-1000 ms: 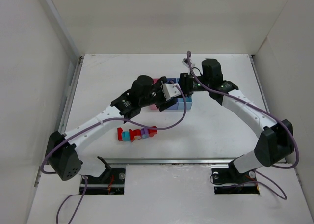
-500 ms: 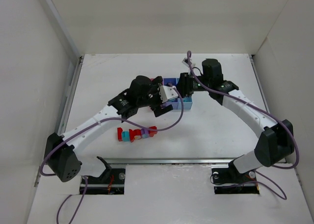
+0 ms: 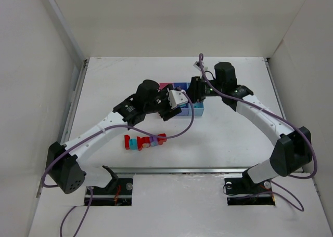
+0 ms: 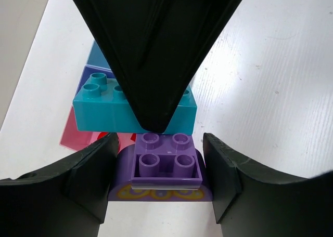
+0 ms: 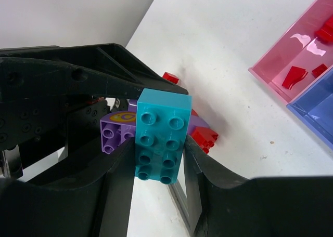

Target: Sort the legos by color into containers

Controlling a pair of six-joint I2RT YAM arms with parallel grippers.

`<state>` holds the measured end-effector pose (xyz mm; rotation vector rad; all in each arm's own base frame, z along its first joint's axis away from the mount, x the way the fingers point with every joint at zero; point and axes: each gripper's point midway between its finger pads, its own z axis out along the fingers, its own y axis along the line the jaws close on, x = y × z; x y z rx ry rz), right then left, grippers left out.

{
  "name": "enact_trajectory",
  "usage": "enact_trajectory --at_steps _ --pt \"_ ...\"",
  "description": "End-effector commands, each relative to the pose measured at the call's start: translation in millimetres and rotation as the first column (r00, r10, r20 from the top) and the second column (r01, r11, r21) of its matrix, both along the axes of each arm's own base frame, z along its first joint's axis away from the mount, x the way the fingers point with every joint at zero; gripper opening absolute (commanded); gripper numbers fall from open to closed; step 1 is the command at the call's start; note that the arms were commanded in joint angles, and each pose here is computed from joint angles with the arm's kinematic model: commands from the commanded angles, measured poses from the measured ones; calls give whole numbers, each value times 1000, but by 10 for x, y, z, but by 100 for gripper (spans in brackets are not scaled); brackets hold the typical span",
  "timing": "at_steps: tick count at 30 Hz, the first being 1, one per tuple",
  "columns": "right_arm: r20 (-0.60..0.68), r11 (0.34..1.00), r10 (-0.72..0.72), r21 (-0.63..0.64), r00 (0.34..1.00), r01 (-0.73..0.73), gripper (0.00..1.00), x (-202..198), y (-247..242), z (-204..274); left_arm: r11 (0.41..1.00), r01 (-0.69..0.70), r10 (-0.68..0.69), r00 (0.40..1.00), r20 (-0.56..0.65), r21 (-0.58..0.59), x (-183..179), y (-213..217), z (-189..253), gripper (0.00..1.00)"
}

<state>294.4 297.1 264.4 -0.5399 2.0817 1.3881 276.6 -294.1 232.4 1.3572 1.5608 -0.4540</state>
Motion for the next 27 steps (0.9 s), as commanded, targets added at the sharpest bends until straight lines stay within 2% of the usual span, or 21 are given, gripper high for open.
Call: enact_trajectory --at_steps 1,3,6,9,14,15,19,23,27 --pt "93 999 18 44 996 -22 0 -29 11 259 996 39 -35 998 43 -86 7 -130 303 13" --pt "93 999 18 44 996 -22 0 -29 11 259 995 35 -31 999 35 -90 4 -131 302 0" --pt "80 999 1 42 997 -4 0 23 -66 214 997 37 -35 999 28 -73 -12 -112 261 0" --pt "73 997 -79 31 994 77 0 162 -362 146 999 29 -29 1000 -2 -29 -63 -34 114 0" --pt "83 941 -310 -115 947 318 0 552 -1319 -72 997 -51 54 997 -49 54 61 276 -160 0" --pt "125 935 -313 -134 941 329 0 593 -1400 -40 996 -67 71 996 -59 62 89 336 -183 0" --pt "90 940 -306 -129 948 315 0 740 -1336 -120 996 -75 78 995 -60 44 129 395 -165 0" --pt "93 908 -339 -230 936 351 0 1046 -1137 -410 997 -79 81 993 -87 25 104 374 -185 0" --pt "32 869 -399 -306 916 389 1 1290 -1126 -729 996 -87 89 992 -84 29 135 371 -180 0"
